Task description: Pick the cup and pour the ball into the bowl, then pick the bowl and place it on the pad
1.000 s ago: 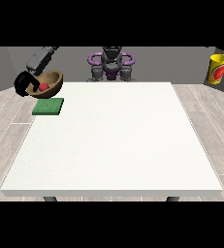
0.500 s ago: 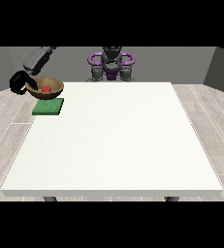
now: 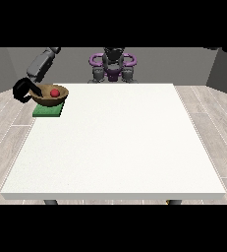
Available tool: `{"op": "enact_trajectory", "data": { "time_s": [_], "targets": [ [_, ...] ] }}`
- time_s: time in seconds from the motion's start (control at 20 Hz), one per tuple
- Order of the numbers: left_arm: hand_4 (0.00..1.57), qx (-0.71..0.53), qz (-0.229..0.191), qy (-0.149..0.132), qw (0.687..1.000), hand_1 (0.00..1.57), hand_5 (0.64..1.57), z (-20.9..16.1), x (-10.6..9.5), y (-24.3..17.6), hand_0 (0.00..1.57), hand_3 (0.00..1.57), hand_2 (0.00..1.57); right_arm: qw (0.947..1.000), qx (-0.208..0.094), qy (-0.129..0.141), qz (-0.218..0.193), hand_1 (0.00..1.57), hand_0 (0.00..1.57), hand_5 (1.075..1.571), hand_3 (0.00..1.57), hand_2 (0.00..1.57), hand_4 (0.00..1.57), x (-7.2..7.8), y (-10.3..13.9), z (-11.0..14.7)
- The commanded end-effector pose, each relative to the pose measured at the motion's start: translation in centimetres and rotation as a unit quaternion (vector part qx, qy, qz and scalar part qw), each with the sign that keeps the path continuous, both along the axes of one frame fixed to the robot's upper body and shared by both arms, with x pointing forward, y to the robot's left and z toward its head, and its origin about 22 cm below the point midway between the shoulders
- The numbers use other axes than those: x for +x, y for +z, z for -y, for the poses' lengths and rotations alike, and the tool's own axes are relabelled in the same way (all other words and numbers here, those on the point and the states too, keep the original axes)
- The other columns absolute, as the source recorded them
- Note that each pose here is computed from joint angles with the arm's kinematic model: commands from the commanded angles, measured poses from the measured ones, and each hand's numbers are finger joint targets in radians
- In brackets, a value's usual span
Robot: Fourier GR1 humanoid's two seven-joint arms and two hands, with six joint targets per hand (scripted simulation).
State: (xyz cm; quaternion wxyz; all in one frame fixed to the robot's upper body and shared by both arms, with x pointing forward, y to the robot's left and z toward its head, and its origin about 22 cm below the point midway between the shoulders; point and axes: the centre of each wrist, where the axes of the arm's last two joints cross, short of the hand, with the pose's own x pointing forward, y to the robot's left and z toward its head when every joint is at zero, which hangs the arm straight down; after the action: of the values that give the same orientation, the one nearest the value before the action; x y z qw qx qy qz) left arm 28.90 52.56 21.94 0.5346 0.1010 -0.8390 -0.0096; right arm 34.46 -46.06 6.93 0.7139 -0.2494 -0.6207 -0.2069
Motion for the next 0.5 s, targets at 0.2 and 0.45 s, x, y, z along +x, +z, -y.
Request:
{"op": "enact_trajectory", "data": {
  "time_s": [0.2, 0.45],
  "targets": [
    [1.21, 0.004, -0.008, 0.012, 1.000, 0.00, 1.569, -0.3, 0.0, 0.1, 0.00, 0.00, 0.00, 0.9946, -0.045, 0.069, -0.063, 0.00, 0.00, 1.410, 0.00, 0.00, 0.00, 1.0, 0.9, -0.7],
    [1.19, -0.002, -0.035, -0.032, 0.999, 0.00, 1.569, 4.6, 2.3, 0.4, 0.00, 0.00, 0.00, 0.9945, -0.041, 0.055, -0.079, 0.00, 0.00, 1.400, 0.00, 0.00, 0.00, 0.0, 1.9, 1.9]
  ]
}}
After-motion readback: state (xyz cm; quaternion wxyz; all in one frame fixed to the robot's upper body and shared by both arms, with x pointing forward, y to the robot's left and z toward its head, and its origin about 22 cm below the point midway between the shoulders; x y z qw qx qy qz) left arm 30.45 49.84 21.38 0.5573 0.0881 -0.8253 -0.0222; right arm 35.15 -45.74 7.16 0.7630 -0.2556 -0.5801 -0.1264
